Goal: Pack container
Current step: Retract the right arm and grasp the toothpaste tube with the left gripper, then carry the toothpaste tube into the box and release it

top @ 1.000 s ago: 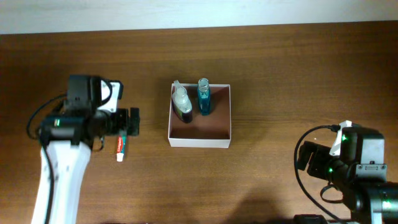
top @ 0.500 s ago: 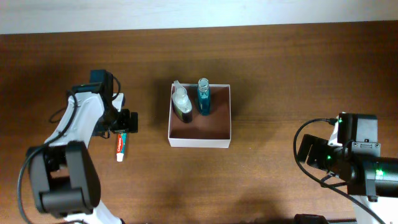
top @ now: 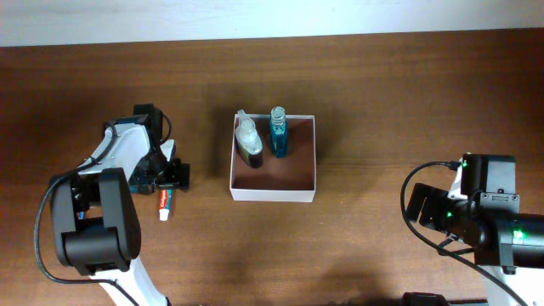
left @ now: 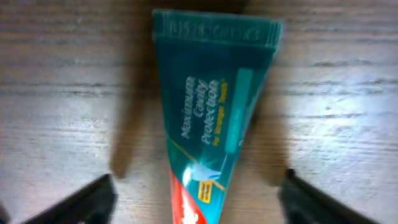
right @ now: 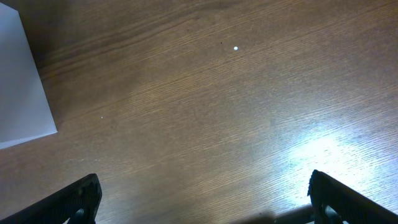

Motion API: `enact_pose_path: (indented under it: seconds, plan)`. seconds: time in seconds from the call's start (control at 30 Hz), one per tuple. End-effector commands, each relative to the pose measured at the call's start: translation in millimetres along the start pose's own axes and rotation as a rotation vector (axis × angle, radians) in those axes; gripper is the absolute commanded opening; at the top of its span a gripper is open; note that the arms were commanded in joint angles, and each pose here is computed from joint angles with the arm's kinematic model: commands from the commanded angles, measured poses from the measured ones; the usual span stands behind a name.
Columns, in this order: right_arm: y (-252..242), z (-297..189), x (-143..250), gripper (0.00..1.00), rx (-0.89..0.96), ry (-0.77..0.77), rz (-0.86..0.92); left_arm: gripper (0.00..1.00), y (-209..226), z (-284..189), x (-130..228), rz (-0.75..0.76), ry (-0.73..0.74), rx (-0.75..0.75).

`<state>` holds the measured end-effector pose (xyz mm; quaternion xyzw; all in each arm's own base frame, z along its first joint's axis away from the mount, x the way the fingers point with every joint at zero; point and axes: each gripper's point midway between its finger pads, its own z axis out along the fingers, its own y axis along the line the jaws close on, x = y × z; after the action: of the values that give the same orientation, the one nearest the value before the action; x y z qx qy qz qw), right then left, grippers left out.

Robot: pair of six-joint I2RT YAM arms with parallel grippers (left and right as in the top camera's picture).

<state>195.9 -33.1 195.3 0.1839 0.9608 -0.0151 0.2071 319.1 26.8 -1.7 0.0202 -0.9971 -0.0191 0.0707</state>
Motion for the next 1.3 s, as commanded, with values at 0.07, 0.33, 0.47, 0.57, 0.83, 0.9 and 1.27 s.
enact_pose_path:
  seconds: [0.07, 0.33, 0.47, 0.57, 0.83, 0.9, 1.27]
  plan:
    - [-2, 1, 1, 0.99, 0.003, 0.006, 0.000, 0.47, 3, 6, 8, 0.000, 0.048, -0.012]
    - [-2, 1, 1, 0.99, 0.003, 0.006, 0.000, 0.16, 5, 6, 11, 0.001, 0.062, -0.021]
    - [-2, 1, 1, 0.99, 0.003, 0.006, 0.000, 0.01, 6, 6, 11, 0.000, 0.061, -0.030]
    - [-2, 1, 1, 0.99, 0.003, 0.006, 0.000, 0.01, 6, 5, 10, -0.003, 0.058, -0.031]
    - [-2, 1, 1, 0.99, 0.003, 0.006, 0.000, 0.00, -16, -51, -2, 0.063, -0.075, -0.041]
    - [-2, 1, 1, 0.98, 0.003, 0.005, 0.000, 0.00, -28, -87, -4, 0.105, -0.185, -0.055]
    - [-2, 1, 0, 0.99, 0.002, 0.002, 0.001, 0.00, -160, -217, 26, 0.622, -0.710, -0.083]
